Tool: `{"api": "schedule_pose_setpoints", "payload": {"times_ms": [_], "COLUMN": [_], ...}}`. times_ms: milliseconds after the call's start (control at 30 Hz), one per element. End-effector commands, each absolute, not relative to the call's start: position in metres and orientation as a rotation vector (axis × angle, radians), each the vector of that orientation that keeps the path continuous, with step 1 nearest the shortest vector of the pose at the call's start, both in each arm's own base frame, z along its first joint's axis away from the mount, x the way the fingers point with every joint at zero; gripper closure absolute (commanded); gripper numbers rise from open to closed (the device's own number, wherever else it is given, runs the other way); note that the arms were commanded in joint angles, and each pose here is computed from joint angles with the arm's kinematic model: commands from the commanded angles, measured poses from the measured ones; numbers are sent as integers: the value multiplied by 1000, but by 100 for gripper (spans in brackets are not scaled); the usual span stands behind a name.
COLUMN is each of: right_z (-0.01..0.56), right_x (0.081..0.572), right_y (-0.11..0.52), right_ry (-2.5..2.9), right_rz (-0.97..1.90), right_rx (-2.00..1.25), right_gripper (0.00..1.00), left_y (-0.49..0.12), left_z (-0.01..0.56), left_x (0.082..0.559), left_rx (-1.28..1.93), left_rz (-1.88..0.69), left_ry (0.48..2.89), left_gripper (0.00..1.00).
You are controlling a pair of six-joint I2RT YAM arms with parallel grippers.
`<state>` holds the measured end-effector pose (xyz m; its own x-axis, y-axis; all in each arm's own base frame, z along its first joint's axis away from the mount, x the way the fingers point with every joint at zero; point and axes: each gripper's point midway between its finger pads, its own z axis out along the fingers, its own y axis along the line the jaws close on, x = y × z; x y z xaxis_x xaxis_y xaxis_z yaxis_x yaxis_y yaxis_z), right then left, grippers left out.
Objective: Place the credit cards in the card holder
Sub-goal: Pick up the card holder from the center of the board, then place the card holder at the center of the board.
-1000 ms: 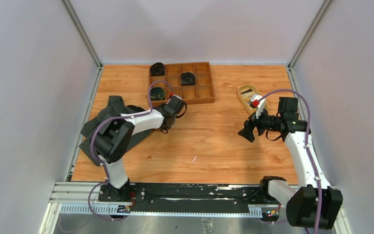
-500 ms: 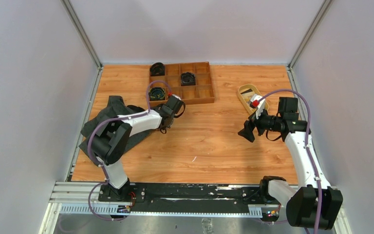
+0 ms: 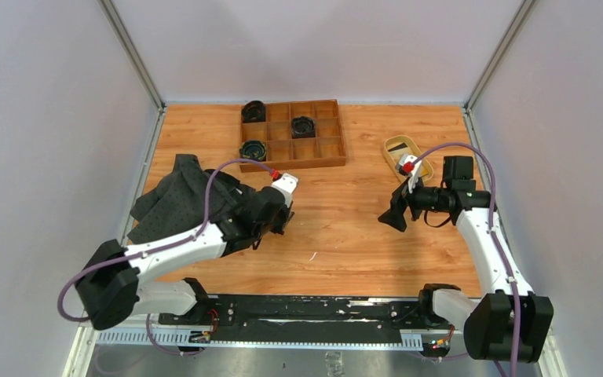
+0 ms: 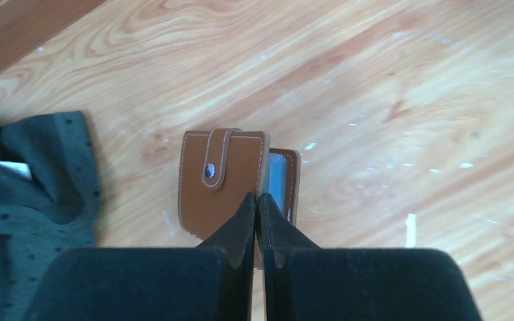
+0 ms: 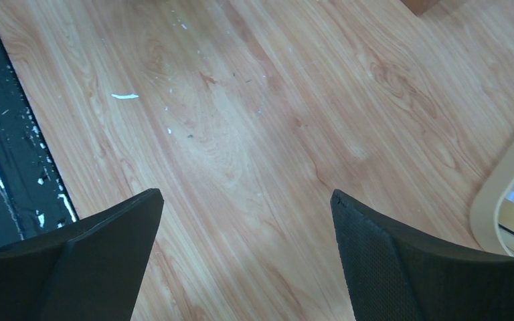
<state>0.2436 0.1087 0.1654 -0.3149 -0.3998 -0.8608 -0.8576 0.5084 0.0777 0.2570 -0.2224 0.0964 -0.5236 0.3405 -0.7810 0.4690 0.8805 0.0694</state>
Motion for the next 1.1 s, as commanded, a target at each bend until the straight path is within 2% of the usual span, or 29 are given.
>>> {"api": "schedule_pose_setpoints", "payload": {"times_ms": [0,367,700,900,1067], "right_z": [169,186,189,169,170], "right_x": [230,213,201,189,193], "right_y": [128,158,174,193,196], "right_ry": [1897,1848,1798,1720,1702], "right_rz": [844,1129,1261,1144,1094], "right_rx": [-1049,-1007,-1029,-1267,-1314], "right_gripper": [0,1,2,3,1], "left_y": [-257,-302,-332,-347,-340], "left_z": [129,170,185,188,182], "left_x": [238,197,183,181,186], "left_rx": [477,482,519,511,666], "left_rz": [-521,-949,-1170,-1338,-1221], "left_ry": [2038,1861,1812,1826,1737], "left_gripper": [100,100,100,100,100]}}
